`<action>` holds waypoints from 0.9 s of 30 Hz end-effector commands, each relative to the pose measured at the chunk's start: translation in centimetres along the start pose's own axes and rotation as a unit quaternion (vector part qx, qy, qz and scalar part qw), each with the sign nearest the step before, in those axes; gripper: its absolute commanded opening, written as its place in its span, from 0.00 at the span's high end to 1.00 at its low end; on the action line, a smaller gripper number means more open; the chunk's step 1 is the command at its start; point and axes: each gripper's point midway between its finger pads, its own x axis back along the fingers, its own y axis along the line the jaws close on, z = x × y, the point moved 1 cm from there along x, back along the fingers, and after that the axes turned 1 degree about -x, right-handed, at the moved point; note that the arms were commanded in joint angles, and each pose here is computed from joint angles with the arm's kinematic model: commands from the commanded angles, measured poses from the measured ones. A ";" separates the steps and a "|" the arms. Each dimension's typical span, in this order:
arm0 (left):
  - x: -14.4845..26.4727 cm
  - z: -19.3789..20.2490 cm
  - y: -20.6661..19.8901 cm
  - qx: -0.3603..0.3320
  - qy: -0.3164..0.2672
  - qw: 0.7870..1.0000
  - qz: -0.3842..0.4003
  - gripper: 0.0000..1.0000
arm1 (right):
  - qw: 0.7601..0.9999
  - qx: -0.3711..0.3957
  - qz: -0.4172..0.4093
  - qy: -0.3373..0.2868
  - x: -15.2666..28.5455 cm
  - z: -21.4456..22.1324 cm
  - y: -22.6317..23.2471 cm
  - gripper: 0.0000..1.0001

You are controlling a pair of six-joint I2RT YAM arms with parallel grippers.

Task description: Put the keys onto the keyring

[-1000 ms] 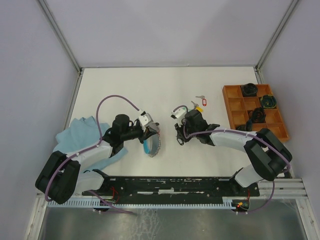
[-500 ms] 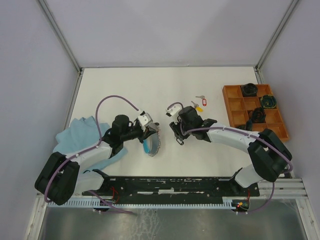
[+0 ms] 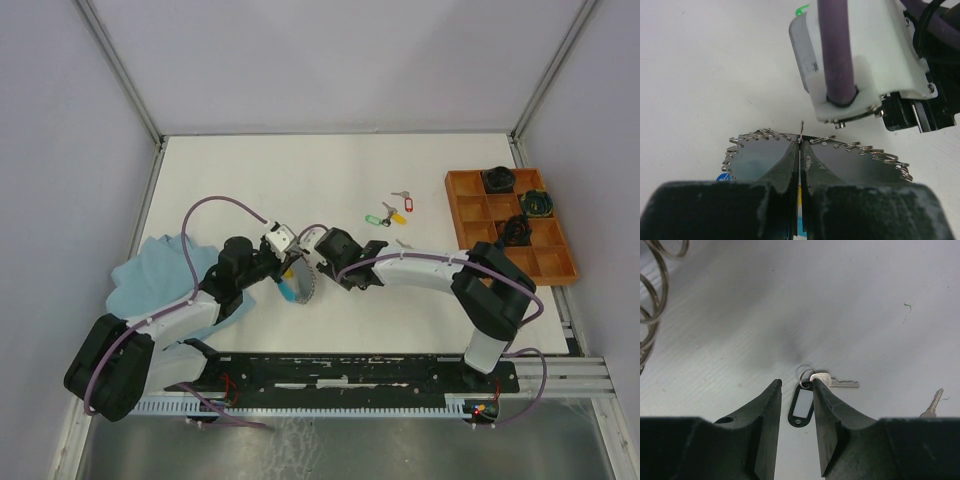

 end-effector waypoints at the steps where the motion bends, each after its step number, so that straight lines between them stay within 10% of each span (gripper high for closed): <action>1: 0.2 -3.1 1.2 0.005 -0.059 0.998 -0.034 0.97 | 0.999 0.010 0.048 0.007 -0.1 -1.0 -1.1 0.61; 27: -0.1 -3.3 0.2 0.002 -0.062 0.998 -0.003 0.97 | 0.994 0.009 0.103 0.021 0.0 -0.5 -2.7 0.88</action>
